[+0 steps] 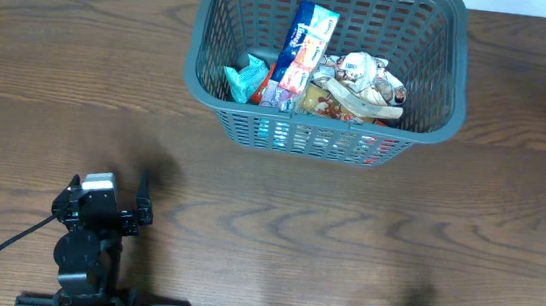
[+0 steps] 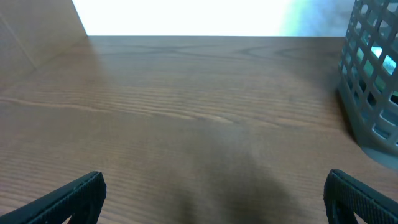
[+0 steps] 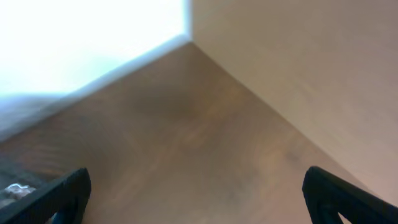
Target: Pack container
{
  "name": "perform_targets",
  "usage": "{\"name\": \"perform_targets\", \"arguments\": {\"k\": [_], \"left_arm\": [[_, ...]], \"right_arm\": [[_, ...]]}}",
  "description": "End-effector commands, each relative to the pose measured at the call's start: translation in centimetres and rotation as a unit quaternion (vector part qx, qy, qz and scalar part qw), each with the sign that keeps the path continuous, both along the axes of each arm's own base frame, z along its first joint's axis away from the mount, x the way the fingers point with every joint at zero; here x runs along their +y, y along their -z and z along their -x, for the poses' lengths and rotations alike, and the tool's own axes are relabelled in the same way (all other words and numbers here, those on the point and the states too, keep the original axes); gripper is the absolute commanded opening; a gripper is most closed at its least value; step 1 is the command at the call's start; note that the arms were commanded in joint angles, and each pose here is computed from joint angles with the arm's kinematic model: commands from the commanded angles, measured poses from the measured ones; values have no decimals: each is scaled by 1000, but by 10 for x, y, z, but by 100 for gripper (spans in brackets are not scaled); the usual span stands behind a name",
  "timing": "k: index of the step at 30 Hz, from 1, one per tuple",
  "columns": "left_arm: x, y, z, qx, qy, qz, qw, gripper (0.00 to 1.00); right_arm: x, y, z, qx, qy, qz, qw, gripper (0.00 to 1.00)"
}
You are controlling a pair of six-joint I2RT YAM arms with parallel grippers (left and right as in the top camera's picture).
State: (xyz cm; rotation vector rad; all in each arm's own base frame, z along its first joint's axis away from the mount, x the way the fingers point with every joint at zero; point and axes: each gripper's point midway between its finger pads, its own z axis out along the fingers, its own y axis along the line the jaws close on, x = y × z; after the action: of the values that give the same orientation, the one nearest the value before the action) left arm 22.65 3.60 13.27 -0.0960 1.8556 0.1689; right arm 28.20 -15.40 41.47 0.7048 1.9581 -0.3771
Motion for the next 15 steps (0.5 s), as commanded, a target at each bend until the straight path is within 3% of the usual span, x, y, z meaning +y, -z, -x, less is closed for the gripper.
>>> {"name": "perform_targets", "arguments": {"k": [1,7,15], "left_arm": [[-3,12,1,18,9,1,1000,99],[-3,12,1,18,9,1,1000,99],[-3,12,1,18,9,1,1000,99]], "right_arm": [[60,-12,-7,-79,-121,-15,989,99],[128,-3,-5,-167,-256,-15,952,99],[141,70,15,-177,-283,-19,942,99]]}}
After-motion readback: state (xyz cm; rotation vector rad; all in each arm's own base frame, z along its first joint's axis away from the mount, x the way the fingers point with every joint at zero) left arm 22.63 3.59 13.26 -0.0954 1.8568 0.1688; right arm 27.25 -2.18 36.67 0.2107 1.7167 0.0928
